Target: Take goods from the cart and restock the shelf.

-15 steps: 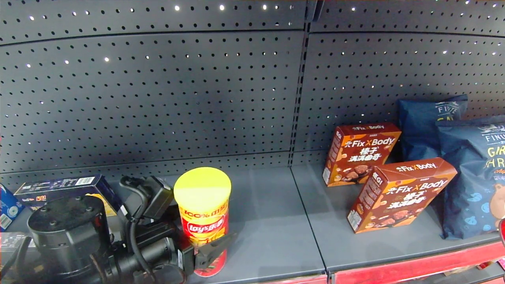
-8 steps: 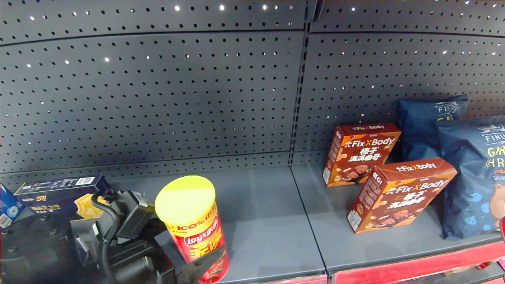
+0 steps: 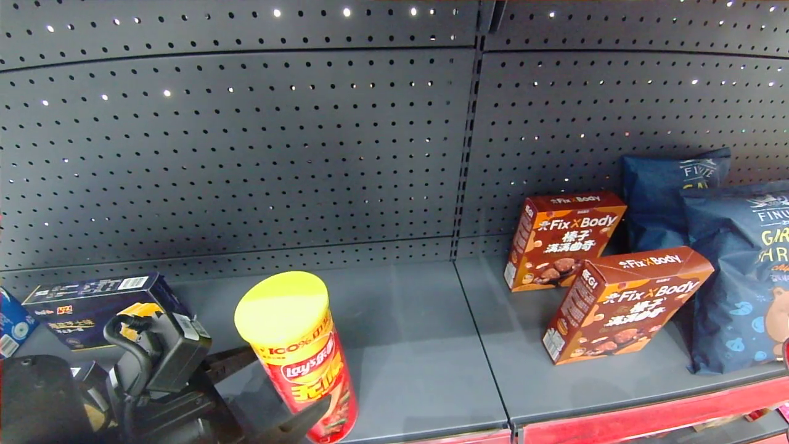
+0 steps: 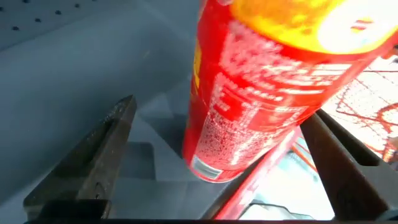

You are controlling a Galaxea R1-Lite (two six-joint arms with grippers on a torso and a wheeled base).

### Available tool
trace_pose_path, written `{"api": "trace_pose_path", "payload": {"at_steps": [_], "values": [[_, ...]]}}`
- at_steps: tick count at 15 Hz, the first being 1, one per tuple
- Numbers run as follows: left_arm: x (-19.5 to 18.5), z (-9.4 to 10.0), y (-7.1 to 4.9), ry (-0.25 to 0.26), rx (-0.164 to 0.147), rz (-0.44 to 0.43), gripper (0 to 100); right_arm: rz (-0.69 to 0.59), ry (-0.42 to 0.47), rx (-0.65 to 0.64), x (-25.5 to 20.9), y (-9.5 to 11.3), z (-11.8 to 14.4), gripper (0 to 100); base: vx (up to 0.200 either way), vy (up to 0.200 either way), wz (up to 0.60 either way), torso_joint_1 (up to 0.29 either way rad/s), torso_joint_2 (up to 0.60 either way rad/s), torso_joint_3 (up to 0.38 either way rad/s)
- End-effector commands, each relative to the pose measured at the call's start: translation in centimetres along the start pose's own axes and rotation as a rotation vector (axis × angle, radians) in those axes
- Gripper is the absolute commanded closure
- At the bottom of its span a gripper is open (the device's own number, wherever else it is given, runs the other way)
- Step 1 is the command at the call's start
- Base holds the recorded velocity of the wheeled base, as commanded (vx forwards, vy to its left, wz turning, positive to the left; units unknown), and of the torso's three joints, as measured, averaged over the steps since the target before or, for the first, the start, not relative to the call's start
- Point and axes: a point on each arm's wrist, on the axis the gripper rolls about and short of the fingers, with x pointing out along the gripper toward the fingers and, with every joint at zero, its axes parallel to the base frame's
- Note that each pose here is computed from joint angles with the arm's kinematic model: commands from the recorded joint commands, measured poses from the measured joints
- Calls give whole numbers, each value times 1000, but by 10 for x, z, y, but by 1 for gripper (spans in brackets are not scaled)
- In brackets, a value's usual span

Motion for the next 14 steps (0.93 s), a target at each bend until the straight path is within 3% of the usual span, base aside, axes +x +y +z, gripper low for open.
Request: {"api": "trace_pose_path", "payload": {"at_steps": [1,7,12,14], "values": [[-1,0,2,0,7,14,0,-6,-5,-1,-2,0,0,100,0,0,0,0,0,0],[-9,0,3,-18,23,27,0,-11,-4,-1,-2,0,0,100,0,0,0,0,0,0],[-42,0,-9,-93,55,-69,0,-8,3,0,0,0,-1,100,0,0,0,0,0,0],[-53,-5,-10,-51,47,-73,0,-7,6,1,1,0,-1,100,0,0,0,0,0,0]]}}
